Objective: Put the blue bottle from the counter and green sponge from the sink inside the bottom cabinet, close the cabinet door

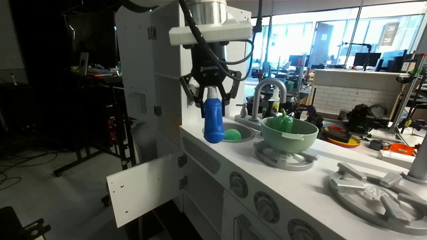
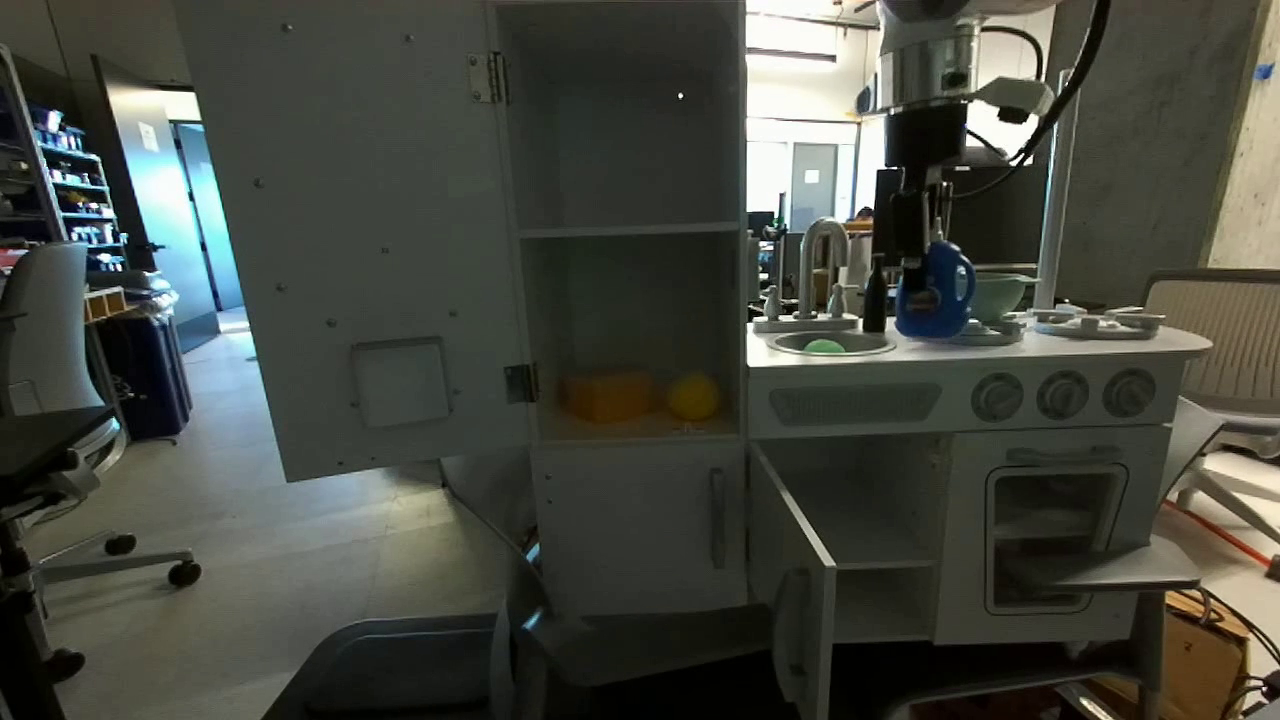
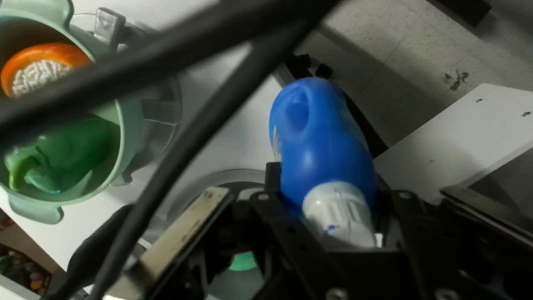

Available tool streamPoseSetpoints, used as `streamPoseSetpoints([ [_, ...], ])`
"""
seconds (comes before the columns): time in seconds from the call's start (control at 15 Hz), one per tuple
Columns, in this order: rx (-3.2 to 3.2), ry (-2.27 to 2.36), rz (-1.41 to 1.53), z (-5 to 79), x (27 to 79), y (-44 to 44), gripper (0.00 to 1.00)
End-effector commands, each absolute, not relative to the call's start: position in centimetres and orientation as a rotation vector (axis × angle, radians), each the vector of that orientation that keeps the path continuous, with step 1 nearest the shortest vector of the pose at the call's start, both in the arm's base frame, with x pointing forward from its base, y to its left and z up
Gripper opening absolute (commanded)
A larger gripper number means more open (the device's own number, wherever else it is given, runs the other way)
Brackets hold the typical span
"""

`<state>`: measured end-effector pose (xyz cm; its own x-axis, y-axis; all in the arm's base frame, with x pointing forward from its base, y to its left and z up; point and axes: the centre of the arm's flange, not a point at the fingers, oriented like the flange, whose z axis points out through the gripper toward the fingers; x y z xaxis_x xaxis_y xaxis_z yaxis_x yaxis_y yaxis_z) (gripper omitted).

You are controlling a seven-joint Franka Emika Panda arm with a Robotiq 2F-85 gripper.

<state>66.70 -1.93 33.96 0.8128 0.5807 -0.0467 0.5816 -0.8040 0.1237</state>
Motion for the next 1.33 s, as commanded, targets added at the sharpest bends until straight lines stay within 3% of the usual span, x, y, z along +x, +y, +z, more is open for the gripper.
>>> streamPoseSetpoints([
  [0.0,2.827,1.065,-0.057,39.6,60.2,-2.4,0.22],
  [0.47,2.769,1.110,-0.030,39.1,51.9,-0.5,0.22],
  [0.93,2.756,1.031,0.112,33.0,50.6,5.1,0.22],
  [1.27,2.708,0.973,0.220,28.7,49.4,4.5,0.22],
])
